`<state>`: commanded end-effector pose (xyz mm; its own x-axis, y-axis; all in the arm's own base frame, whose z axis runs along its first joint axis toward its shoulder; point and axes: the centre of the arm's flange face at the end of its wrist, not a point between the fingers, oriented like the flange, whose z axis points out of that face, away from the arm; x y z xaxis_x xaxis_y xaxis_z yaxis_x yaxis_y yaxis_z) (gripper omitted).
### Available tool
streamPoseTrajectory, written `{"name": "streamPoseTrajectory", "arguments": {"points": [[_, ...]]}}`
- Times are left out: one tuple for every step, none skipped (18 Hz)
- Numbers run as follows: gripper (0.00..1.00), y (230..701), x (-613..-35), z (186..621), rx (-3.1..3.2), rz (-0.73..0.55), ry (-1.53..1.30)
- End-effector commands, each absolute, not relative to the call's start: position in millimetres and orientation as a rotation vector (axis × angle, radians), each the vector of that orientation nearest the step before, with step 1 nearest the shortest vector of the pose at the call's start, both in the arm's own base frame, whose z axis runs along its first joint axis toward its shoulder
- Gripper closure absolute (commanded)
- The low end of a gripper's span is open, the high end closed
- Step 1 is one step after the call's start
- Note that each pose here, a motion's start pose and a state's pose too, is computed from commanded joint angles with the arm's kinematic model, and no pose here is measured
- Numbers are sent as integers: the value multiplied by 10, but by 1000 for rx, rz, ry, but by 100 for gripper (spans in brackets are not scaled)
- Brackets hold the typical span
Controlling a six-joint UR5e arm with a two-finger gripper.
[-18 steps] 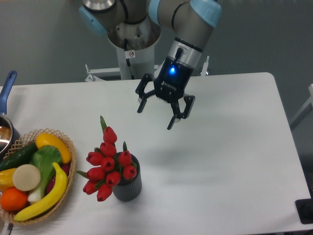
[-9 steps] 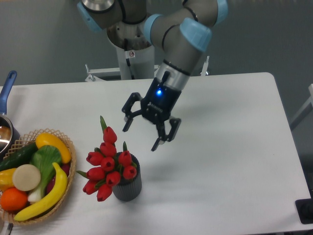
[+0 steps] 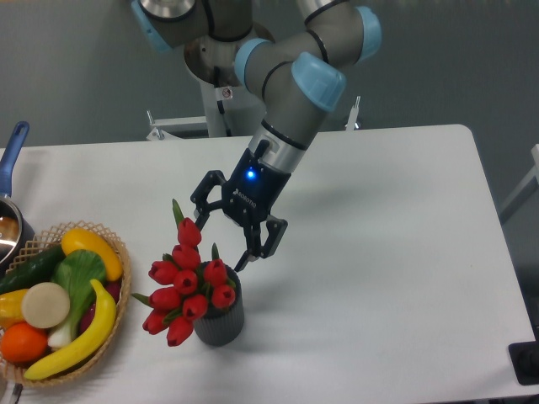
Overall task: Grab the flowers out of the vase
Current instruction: 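Lower the gripper around the tulip stems above the vase rim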
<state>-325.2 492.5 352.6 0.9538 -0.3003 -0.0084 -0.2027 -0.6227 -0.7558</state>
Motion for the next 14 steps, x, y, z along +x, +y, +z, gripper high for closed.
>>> {"name": "streamPoseTrajectory", "arguments": {"points": [[0,4939,-3272,3505,-2263,-152,351],[0,4953,-3278,3492,-2265,-154,352],[0,4967,-3269,3492,-2264,-154,356],[0,4966,-3281,3475,-2266,-156,353],[0,4973,-3291,3472,-2266,-157,351],[0,4987,-3293,3485,-2263,-156,354],[0,4997,-3309,3464,-2266,-158,353],[0,5006,-3320,3437,-2268,-162,351],[0,5023,-3329,3439,-2265,-157,355],[0,5066,-3313,3400,-2263,-164,362],[0,5103,-3290,3412,-2260,-163,374],[0,5127,-3291,3398,-2260,-167,375],[0,5139,-3292,3379,-2262,-171,376],[0,5148,-3289,3376,-2261,-171,377]]}}
